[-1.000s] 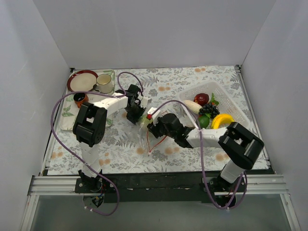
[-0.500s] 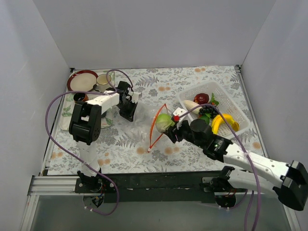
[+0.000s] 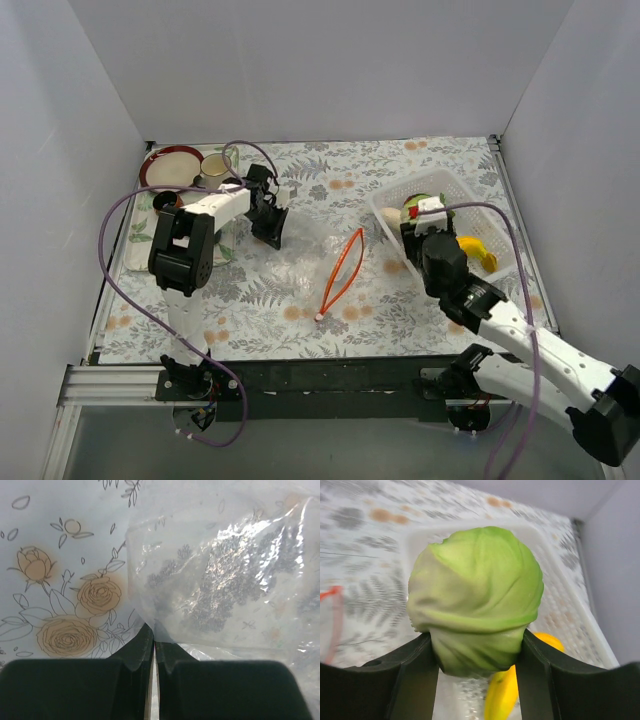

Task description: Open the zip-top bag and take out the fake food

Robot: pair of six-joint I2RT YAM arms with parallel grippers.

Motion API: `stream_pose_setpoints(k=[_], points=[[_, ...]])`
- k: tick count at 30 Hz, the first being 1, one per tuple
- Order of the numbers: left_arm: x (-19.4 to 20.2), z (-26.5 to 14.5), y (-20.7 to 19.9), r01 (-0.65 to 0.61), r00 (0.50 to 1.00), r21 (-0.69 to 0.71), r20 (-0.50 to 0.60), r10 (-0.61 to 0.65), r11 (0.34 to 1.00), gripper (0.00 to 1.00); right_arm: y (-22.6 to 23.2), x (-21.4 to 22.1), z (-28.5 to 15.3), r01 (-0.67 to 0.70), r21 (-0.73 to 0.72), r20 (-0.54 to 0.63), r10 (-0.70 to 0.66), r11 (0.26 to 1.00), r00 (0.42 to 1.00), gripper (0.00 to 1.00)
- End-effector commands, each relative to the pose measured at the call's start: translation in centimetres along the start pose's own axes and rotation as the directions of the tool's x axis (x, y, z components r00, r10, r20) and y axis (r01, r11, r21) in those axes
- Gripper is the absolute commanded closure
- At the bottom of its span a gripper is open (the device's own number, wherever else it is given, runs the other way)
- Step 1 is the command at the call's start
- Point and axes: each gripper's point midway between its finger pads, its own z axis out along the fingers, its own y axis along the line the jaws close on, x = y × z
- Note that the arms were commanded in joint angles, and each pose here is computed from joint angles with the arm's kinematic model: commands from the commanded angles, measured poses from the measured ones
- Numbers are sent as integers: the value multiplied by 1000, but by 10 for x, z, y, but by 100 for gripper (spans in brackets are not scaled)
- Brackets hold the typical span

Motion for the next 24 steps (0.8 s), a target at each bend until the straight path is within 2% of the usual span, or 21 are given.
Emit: stream_pose_setpoints(k=[1,4,7,8,10,11,12,14,15,16,17,22,24], points=[[-20,-5,-8,2,999,42,40,-4,999,100,-76,25,36,-181,278,-41,200,943,979,76],[-29,-13,-13,-5,998,60,55,2,998,100,-82,21,48,-247,289,-6,260,925,966,74],[-36,-21,-12,-20,998,51,65,16,998,100,-84,24,54,-251,310,-28,273,917,962,63],[-38,-24,-13,-23,997,48,69,19,999,100,-85,22,56,-263,314,-32,287,912,957,50],[-43,-30,-14,-30,996,43,80,26,999,100,-86,32,58,-250,317,-75,287,915,955,35],[-45,-32,-15,-34,996,45,86,30,998,100,-86,35,58,-256,327,-80,296,910,952,11],[-47,-34,-15,-34,995,42,95,30,999,97,-86,37,57,-256,331,-87,300,908,950,2],[-52,-42,-16,-36,993,33,118,32,999,77,-86,38,56,-263,323,-87,305,909,948,1],[-56,-45,-16,-40,991,28,132,36,999,45,-85,37,56,-265,316,-85,305,911,948,1],[-60,-51,-17,-45,987,21,153,42,999,28,-84,34,55,-269,310,-79,307,912,948,2],[-63,-54,-17,-48,985,17,164,44,999,2,-84,33,55,-270,304,-78,307,914,949,2],[-85,-76,-21,-61,969,1,238,59,998,2,-84,10,53,-289,271,-42,311,918,949,2],[-98,-88,-26,-65,961,8,272,61,998,2,-73,-4,52,-302,198,-17,311,933,950,1]])
